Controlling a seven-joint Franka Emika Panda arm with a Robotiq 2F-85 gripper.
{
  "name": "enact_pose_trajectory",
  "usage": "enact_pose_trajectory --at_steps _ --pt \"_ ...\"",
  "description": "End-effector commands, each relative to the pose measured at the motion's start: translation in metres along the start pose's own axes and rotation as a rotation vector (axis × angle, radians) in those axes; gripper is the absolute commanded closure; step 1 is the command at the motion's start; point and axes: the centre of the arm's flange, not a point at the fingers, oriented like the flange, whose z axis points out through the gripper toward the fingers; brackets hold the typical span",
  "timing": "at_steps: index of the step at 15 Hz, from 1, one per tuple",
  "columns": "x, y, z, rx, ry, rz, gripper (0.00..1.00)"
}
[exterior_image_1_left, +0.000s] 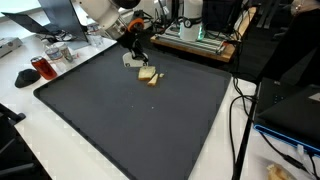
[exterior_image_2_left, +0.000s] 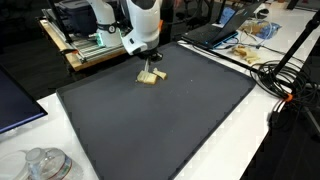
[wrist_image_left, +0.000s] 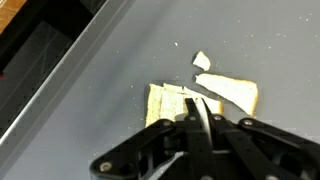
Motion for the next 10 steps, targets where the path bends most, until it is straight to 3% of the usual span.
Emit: enact_pose_trajectory --at_steps 1,10 --pt "-0.050 -0.001 0.005 -0.041 0.166 0.029 0.99" --pt "-0.102 -0.027 0.003 -0.051 0.502 0.087 0.99"
